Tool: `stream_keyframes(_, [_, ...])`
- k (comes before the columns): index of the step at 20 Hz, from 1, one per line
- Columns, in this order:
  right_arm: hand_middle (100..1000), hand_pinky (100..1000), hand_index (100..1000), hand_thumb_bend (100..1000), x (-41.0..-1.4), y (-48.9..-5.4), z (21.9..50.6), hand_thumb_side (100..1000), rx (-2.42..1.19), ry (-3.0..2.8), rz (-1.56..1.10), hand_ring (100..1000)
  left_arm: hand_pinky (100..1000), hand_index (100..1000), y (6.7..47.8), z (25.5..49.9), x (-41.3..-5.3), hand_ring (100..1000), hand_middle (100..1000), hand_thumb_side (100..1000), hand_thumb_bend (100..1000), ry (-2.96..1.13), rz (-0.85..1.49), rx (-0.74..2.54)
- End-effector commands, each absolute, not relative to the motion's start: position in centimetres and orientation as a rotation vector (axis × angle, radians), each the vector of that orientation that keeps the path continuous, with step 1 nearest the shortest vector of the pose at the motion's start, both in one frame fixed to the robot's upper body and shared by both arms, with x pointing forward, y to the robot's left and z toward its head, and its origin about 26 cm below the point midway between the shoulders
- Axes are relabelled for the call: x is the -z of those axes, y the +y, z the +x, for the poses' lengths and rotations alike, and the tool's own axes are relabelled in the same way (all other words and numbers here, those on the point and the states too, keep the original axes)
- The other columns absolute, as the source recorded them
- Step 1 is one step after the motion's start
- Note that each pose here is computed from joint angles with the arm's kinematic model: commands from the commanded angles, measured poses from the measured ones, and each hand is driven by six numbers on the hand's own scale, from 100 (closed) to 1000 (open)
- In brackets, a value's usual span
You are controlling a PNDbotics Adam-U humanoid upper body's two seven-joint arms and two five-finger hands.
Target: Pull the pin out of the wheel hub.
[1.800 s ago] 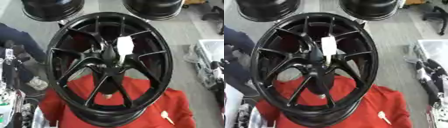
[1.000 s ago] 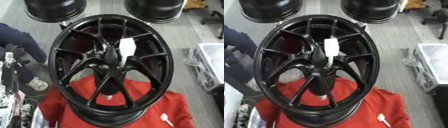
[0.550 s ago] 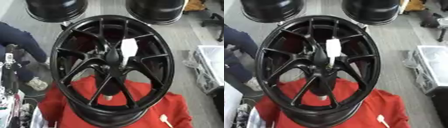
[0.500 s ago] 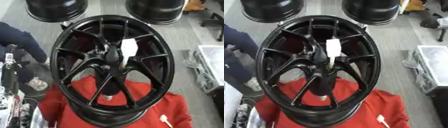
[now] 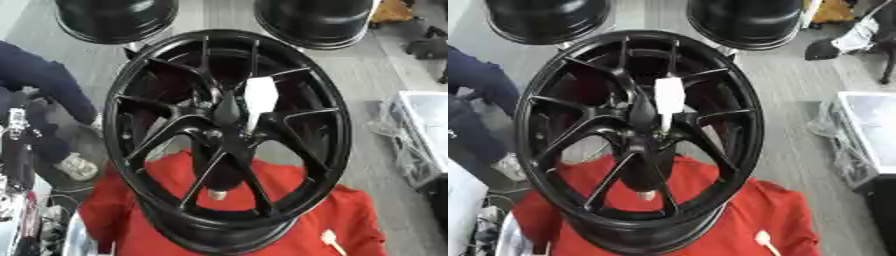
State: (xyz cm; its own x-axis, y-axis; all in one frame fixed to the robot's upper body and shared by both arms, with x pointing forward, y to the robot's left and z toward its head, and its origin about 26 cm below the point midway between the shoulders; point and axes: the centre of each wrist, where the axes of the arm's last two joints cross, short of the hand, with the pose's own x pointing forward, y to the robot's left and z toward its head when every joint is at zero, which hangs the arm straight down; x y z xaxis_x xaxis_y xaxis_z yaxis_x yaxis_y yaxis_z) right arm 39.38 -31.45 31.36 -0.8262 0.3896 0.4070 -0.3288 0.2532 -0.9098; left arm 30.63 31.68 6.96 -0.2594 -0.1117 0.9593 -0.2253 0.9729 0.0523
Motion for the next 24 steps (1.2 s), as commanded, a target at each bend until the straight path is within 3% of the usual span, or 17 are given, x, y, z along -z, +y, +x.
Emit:
stream_keyframes(1, [897, 860, 957, 622, -31.9, -30.4, 40.1, 310, -1.683, -1.94, -0.07, 906, 682, 672, 31.8, 30.7, -7.7, 827, 709, 787, 320, -1.859, 0.25, -0.085])
stream_keyframes(24, [892, 858, 960, 625, -28.9, -24.4, 43.2, 306, -1.769, -1.904, 0.084, 904, 683, 672, 31.4, 30.9, -7.5, 828, 709, 790, 316, -1.857, 0.228, -0.08])
